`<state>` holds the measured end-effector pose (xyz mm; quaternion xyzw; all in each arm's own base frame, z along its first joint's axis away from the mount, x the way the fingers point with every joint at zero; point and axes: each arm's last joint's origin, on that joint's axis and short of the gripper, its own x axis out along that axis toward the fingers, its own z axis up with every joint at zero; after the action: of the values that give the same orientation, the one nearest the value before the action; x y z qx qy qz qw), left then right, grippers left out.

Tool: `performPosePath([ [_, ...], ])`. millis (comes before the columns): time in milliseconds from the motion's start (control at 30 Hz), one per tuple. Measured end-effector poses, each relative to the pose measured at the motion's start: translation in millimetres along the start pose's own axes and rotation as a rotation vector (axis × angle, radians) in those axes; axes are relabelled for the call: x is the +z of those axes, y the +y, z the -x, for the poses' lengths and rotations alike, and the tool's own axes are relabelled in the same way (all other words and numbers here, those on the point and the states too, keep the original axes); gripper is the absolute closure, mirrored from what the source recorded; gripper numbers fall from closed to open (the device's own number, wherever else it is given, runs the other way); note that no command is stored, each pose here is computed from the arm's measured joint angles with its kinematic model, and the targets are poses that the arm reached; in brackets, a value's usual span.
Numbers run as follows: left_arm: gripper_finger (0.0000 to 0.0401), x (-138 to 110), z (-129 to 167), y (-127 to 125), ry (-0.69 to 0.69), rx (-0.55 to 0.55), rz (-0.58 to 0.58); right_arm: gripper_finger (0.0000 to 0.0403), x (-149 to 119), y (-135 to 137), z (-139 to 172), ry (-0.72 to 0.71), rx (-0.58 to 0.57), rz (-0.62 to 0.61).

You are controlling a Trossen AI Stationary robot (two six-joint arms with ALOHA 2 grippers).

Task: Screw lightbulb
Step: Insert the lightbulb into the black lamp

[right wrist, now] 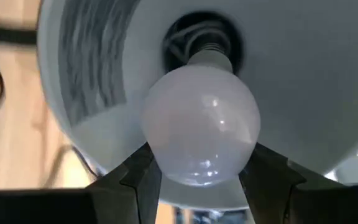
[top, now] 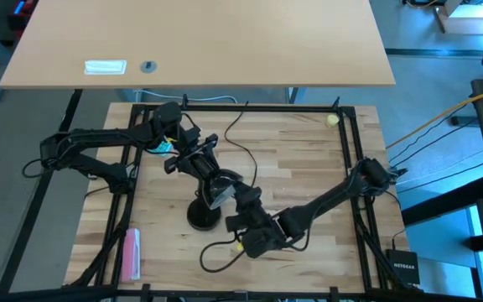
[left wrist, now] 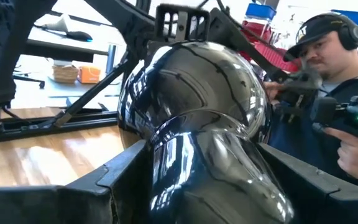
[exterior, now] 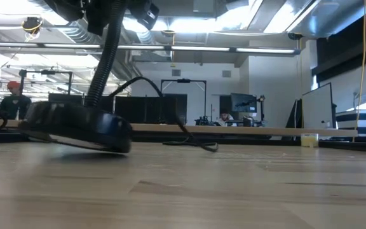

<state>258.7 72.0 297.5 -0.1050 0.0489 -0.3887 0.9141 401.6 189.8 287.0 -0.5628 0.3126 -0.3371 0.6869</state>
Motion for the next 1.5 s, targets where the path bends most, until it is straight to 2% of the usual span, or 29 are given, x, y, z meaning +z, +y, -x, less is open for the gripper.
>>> performPosePath([
  [367,0.015,-2.0,-5.6,-2.7,0.011,-0.018,0.013,0.0219,0.5,1.5,-6.9,-0.018,0.02,0.078],
  [967,0.015,-4.2,-17.9,-7.7,0.01,0.029,0.009,0.0219,-2.0,-2.0,-23.3,0.005,0.019,0.054],
  [1200,0.015,-5.5,-27.0,-13.0,0.016,0.014,-0.011,0.0219,-1.6,-1.7,-23.4,-0.017,0.035,-0.054],
  [1500,0.015,-7.0,-34.6,-18.1,0.024,-0.013,-0.027,0.0219,0.0,-0.1,-22.5,-0.062,0.084,-0.34],
])
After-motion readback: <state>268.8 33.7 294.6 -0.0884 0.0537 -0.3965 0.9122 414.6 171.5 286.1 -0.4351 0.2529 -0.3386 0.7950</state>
